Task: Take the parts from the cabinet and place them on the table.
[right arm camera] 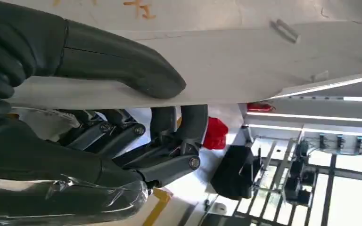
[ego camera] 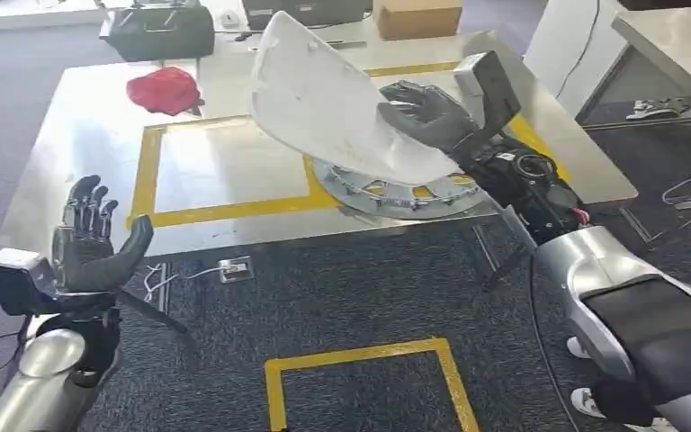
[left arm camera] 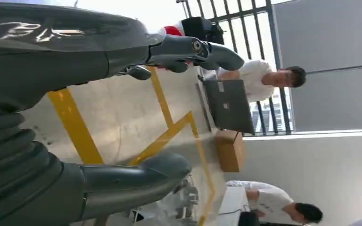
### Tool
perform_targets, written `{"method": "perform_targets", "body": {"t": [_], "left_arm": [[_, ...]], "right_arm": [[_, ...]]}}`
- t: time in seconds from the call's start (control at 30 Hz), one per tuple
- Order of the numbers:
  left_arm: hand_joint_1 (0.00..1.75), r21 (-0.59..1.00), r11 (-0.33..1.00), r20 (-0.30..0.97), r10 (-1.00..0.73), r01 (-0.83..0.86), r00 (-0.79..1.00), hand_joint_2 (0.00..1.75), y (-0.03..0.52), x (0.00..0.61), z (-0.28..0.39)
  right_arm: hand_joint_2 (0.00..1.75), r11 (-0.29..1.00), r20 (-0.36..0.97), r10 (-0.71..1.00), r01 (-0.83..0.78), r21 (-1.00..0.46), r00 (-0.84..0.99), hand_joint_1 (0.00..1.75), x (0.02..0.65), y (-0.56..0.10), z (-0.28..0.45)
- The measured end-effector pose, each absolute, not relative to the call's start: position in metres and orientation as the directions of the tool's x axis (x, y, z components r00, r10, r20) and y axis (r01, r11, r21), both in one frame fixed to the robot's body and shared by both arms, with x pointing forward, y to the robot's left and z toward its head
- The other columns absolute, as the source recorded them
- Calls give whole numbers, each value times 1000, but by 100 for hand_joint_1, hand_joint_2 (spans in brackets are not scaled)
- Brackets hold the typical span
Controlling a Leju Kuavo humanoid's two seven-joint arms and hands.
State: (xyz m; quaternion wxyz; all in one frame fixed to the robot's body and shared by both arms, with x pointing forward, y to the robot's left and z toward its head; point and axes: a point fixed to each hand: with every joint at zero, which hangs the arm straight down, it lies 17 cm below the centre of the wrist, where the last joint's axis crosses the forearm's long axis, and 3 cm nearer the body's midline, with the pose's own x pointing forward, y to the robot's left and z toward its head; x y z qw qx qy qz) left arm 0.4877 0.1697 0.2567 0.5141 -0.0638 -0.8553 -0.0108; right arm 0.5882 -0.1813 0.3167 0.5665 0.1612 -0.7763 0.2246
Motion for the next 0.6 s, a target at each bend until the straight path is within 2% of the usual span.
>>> {"method": "perform_targets", "body": {"t": [0.37, 0.6], "left_arm": [[0, -45, 992, 874, 98, 121, -475, 175, 165, 489, 265], [0, -47, 993, 892, 91, 109, -443, 175, 166, 485, 251]], "right_arm": [[175, 839, 945, 18, -509, -191, -326, 175, 599, -163, 333], [175, 834, 960, 37, -520, -183, -277, 175, 603, -154, 311]]}}
